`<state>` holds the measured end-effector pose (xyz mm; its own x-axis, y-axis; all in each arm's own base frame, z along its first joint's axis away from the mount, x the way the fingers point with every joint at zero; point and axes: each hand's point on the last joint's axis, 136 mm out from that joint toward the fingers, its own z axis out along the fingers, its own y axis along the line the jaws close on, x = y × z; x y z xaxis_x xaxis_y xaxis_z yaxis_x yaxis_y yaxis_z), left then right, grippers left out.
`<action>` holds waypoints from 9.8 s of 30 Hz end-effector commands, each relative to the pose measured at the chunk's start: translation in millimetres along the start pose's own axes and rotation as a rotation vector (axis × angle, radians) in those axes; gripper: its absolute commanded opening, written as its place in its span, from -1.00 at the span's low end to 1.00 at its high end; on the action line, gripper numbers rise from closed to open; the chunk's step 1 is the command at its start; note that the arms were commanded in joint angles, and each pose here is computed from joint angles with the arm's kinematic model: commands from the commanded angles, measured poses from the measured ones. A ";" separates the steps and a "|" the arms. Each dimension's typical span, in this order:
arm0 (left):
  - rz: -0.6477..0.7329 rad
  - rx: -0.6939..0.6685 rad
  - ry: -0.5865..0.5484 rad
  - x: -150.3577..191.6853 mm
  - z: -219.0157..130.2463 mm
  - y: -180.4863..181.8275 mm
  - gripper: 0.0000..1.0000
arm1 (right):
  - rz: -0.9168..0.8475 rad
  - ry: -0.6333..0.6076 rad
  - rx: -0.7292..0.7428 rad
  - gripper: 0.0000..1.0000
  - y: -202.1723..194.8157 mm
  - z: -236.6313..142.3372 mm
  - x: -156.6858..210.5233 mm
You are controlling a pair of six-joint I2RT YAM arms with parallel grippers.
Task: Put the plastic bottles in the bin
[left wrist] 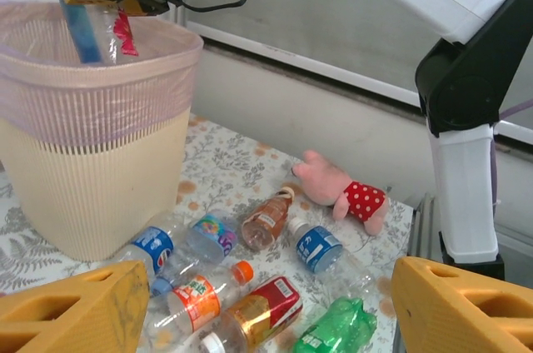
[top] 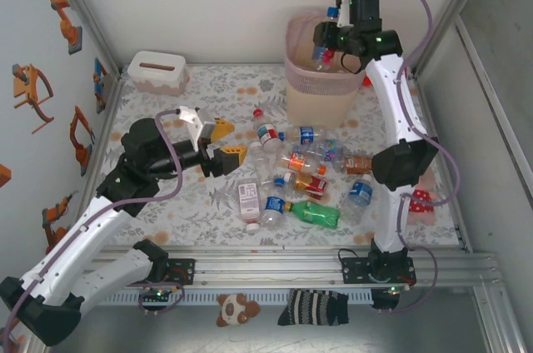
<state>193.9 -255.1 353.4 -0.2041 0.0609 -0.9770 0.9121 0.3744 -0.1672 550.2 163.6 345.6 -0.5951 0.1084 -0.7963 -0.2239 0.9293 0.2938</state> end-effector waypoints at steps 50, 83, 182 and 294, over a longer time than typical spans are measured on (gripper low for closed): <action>-0.055 -0.055 0.074 25.9 10.4 22.5 0.52 | -0.006 0.289 0.052 0.43 -35.4 82.4 84.7; -0.386 -0.483 0.356 99.0 16.8 68.9 0.40 | -0.025 -0.007 -0.033 0.40 24.9 -125.4 3.1; -0.108 -0.058 -0.117 -15.1 32.5 -51.6 0.06 | -0.125 -0.199 -0.865 0.48 152.9 -271.1 82.4; -0.017 0.101 -0.168 -3.4 20.2 -77.6 0.54 | -0.112 -0.269 0.362 -0.13 -33.5 -55.2 -56.7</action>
<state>131.9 -307.5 366.3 -0.1566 -0.0844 -0.9841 0.9461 0.2733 -0.1740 541.0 117.2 401.0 -0.3784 -0.0026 -0.9256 -0.0162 0.9999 0.0038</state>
